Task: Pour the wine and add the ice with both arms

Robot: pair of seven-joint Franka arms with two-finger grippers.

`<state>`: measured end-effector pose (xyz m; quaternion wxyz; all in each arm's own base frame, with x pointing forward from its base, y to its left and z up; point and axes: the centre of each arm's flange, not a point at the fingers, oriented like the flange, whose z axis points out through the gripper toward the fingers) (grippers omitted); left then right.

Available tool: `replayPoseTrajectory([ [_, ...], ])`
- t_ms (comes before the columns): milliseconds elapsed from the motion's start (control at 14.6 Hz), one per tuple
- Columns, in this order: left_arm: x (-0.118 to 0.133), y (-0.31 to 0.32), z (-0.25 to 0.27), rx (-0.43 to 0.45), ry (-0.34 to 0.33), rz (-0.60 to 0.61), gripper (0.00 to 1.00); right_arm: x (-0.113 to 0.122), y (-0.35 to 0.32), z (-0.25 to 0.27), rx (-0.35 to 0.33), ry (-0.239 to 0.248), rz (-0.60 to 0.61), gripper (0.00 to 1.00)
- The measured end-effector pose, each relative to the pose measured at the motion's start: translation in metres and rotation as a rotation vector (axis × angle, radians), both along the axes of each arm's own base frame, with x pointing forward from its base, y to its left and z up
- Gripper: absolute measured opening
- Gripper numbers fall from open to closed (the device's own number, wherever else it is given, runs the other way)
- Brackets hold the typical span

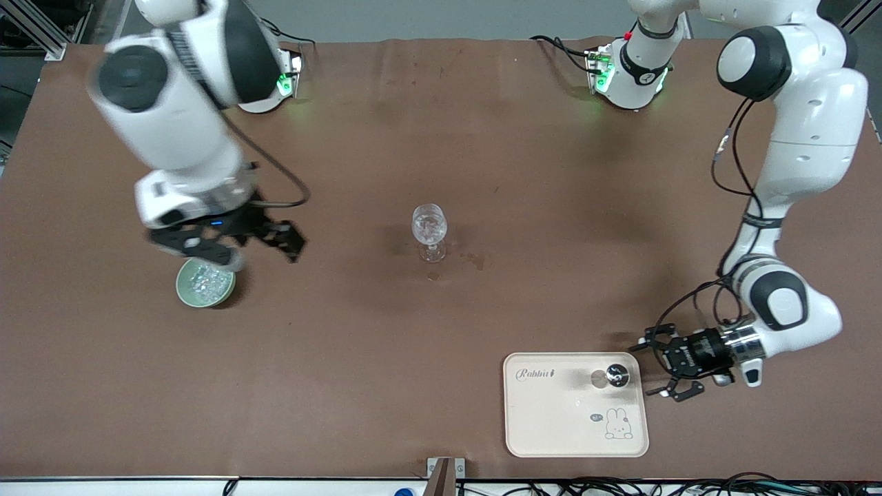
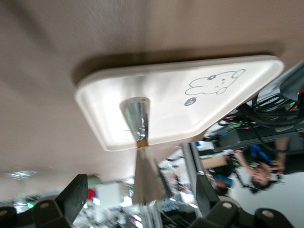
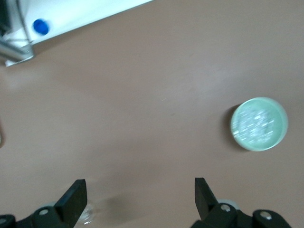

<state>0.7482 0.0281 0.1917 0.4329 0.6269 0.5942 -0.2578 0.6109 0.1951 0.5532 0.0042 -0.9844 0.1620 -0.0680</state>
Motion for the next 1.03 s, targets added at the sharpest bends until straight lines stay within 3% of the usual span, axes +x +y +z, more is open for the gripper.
replayPoseTrajectory([
  [274,-0.009,0.029,0.066,0.201,-0.028,-0.193,1.0,0.003,-0.117,-0.01,-0.028,0.047,0.056,1.0],
  [549,-0.014,0.011,0.162,0.449,-0.124,-0.36,1.0,-0.029,-0.204,-0.01,-0.03,0.079,0.088,1.0],
  [755,-0.031,-0.036,0.238,0.656,-0.184,-0.546,1.0,-0.055,-0.251,0.005,-0.029,0.092,0.14,1.0],
  [892,-0.046,-0.075,0.284,0.801,-0.274,-0.712,1.0,-0.065,-0.27,0.022,-0.03,0.097,0.164,1.0],
  [1029,-0.065,-0.099,0.323,0.855,-0.401,-0.898,1.0,-0.068,-0.277,0.052,-0.037,0.079,0.192,1.0],
])
